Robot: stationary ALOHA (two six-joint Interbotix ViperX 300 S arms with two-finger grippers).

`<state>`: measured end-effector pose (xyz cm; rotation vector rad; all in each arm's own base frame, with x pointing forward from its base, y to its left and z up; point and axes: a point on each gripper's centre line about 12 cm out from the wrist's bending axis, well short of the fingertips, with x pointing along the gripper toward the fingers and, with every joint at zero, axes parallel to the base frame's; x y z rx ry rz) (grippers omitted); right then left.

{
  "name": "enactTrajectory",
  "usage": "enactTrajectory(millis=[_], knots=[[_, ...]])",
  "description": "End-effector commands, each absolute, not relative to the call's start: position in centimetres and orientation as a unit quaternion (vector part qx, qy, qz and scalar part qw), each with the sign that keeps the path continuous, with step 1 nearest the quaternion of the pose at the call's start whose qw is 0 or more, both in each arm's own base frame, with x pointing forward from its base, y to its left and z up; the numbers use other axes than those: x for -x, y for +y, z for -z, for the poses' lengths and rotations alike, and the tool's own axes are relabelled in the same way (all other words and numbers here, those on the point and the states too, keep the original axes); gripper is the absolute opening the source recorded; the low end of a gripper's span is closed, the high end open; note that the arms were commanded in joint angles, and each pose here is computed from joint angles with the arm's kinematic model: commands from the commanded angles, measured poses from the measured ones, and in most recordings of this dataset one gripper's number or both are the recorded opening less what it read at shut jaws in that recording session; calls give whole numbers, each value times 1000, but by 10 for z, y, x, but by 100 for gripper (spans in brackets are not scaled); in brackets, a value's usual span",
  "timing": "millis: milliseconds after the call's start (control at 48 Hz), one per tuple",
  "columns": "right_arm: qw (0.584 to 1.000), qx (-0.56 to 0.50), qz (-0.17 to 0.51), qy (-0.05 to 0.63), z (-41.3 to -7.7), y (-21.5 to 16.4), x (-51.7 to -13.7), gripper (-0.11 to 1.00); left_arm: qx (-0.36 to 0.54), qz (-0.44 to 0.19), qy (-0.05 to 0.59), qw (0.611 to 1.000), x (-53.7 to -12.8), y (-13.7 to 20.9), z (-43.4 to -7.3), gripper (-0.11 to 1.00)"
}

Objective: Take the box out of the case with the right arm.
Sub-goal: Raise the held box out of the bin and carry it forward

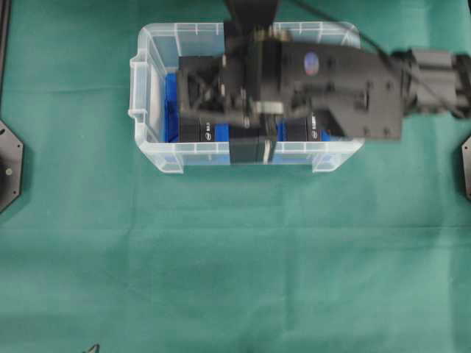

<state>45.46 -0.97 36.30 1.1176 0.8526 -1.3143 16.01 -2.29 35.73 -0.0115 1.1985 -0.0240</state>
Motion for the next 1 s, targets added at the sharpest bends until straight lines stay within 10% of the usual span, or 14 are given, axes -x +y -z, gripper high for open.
enactTrajectory(millis=[0, 562, 979], knots=[[586, -491, 540, 352, -394, 11, -439, 65, 7, 12, 558, 829, -161, -23, -361, 0], [578, -519, 523, 351, -392, 122, -419, 66, 7, 12, 558, 829, -161, -23, -361, 0], [568, -520, 535, 348, -392, 126, -415, 65, 7, 12, 558, 829, -161, -23, -361, 0]])
